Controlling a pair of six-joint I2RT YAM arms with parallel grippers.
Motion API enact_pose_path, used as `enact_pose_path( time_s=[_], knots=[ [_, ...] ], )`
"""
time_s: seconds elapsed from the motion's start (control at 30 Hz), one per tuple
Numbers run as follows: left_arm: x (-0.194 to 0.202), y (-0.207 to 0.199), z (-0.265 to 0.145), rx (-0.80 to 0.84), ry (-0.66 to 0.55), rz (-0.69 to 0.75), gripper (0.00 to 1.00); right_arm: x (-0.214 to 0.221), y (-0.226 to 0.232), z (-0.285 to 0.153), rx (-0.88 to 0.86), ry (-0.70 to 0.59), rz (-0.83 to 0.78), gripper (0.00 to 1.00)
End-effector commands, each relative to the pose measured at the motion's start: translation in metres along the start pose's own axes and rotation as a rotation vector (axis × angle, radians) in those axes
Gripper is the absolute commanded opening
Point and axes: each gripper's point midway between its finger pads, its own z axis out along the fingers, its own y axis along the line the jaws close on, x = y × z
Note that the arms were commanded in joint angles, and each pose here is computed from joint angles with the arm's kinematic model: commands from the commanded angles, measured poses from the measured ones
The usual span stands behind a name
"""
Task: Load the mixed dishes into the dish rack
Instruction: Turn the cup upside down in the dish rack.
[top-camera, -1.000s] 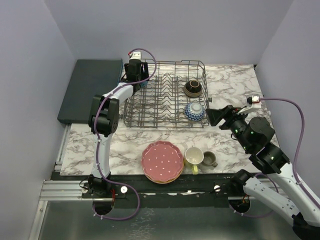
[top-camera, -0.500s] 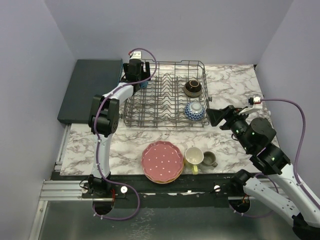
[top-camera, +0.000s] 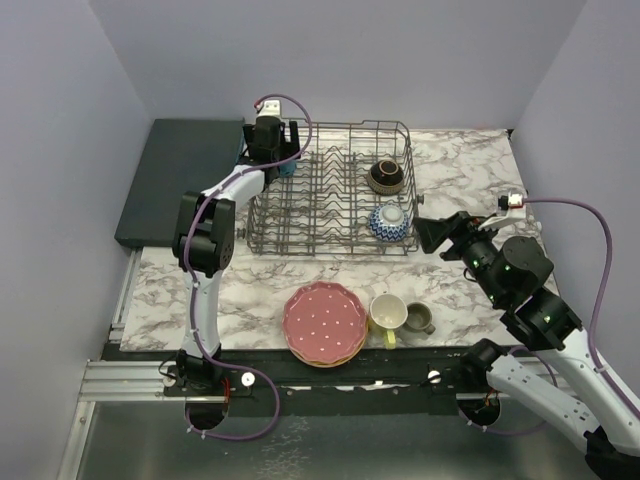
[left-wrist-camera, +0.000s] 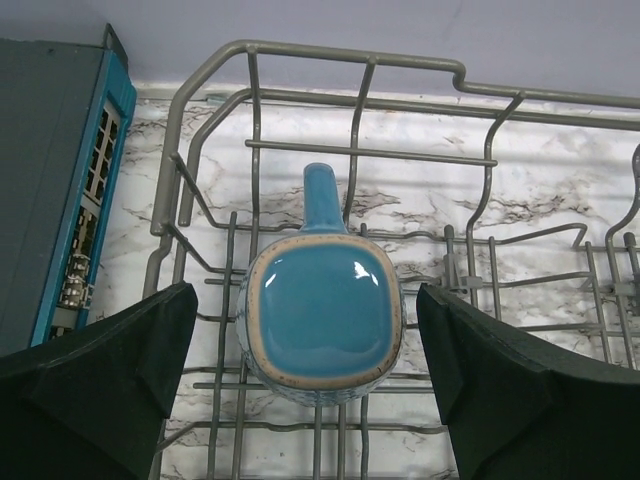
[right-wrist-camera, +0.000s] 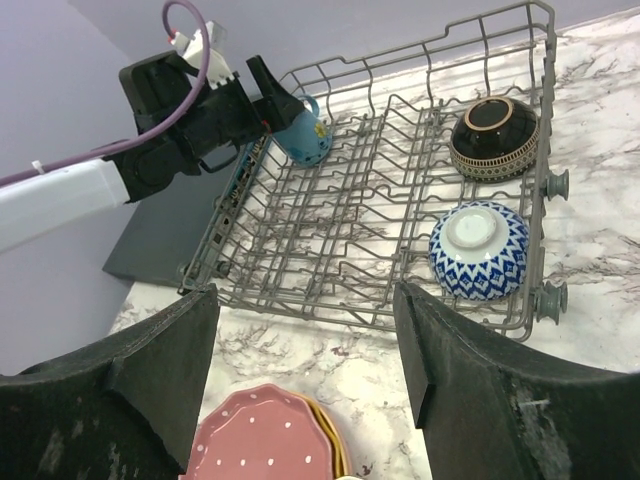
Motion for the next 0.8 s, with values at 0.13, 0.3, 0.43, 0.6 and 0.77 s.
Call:
enact_pose_path(
  time_s=[0.13,0.3,0.43,0.6,0.77],
  knots=[
    [-0.058,-0.008,-0.038,0.063,-0.086,-0.010,0.99,-0.004,-0.002,-0.006,0.026,0.016,-0.011,0.76],
    [-0.068,-0.016,-0.056,0.116,-0.071,-0.015,0.99,-0.005,-0.004,-0.009,0.040,0.043,-0.057,0.77],
    [-0.079,-0.017,-0.072,0.125,-0.071,-0.049,0.99,-0.002,-0.009,-0.011,0.090,0.103,-0.085,0.77],
    [-0.090,-0.021,-0.098,0.151,-0.056,-0.117,0.99,0.011,-0.011,-0.013,0.110,0.196,-0.095,0.77],
    [-0.082,-0.038,-0.125,0.250,0.040,-0.182,0.99,0.035,0.000,-0.015,0.070,0.372,-0.116,0.76]
  ],
)
